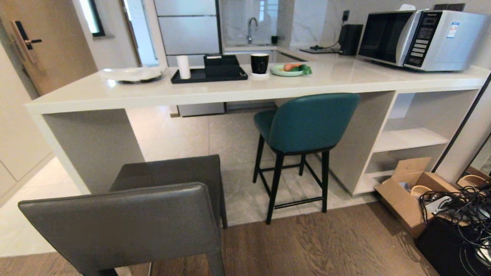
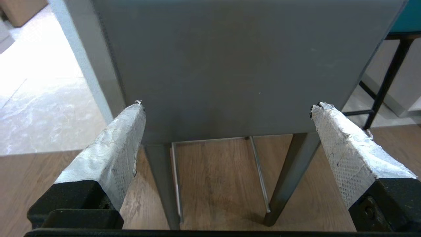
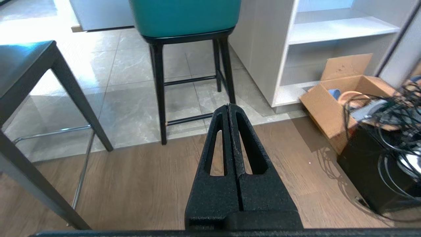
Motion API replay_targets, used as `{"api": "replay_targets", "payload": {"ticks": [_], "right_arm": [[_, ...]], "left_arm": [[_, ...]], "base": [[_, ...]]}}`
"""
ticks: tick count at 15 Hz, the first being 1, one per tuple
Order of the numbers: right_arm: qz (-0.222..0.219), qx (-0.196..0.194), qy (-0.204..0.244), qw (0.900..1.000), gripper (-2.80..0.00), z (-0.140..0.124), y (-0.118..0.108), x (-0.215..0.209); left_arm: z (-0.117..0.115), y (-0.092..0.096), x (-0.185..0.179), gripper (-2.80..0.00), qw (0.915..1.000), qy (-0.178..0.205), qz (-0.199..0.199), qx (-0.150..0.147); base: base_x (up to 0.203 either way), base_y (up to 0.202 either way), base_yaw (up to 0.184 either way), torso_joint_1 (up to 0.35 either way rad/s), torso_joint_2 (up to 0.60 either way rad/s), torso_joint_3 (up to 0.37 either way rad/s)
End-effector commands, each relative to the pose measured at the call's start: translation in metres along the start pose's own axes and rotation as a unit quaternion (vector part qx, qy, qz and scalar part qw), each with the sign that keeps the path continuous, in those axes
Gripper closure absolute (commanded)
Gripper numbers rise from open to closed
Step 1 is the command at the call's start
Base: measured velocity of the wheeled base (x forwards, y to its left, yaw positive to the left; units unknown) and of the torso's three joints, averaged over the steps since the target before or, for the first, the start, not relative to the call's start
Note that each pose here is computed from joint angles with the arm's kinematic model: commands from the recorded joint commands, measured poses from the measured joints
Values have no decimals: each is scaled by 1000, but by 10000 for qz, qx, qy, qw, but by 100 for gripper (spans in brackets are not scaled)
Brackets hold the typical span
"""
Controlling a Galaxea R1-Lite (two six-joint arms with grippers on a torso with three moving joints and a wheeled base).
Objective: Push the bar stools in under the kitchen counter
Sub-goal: Pull the blue chair out from under the dining table
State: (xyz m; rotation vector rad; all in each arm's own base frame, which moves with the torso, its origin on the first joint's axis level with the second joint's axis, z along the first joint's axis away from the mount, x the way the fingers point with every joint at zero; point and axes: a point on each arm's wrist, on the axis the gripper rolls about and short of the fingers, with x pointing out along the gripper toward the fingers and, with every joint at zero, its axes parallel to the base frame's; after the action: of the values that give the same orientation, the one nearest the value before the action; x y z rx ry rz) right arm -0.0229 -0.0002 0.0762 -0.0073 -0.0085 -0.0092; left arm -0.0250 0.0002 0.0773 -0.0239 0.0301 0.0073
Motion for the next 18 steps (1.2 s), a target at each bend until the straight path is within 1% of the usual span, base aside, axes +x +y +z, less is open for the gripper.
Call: {"api": "replay_targets", "payload": {"ticks": [1,5,7,11,16,18], "right_arm": [[0,-2,4,10000,0,0,0,0],[-8,-2,4,10000,0,0,0,0],[-8,6,4,10000,0,0,0,0],[-8,-2,4,10000,0,0,0,0],[-16,6,4,10000,0,0,0,0],[-16,6,4,10000,0,0,0,0]], "left_arm": [[0,0,0,-280,10000,17,12,-11],[0,0,0,-280,10000,16,50,-49],[0,0,0,-280,9999,16,55,-125],[0,0,0,-280,10000,16,41,-79],[0,0,0,-280,9999,0,65,-137],[1,0,1,-280,9998,-83,62,-165]], "base": [[0,0,0,0,0,0],[0,0,0,0,0,0],[0,0,0,0,0,0],[0,0,0,0,0,0],[0,0,0,0,0,0],[0,0,0,0,0,0]]}}
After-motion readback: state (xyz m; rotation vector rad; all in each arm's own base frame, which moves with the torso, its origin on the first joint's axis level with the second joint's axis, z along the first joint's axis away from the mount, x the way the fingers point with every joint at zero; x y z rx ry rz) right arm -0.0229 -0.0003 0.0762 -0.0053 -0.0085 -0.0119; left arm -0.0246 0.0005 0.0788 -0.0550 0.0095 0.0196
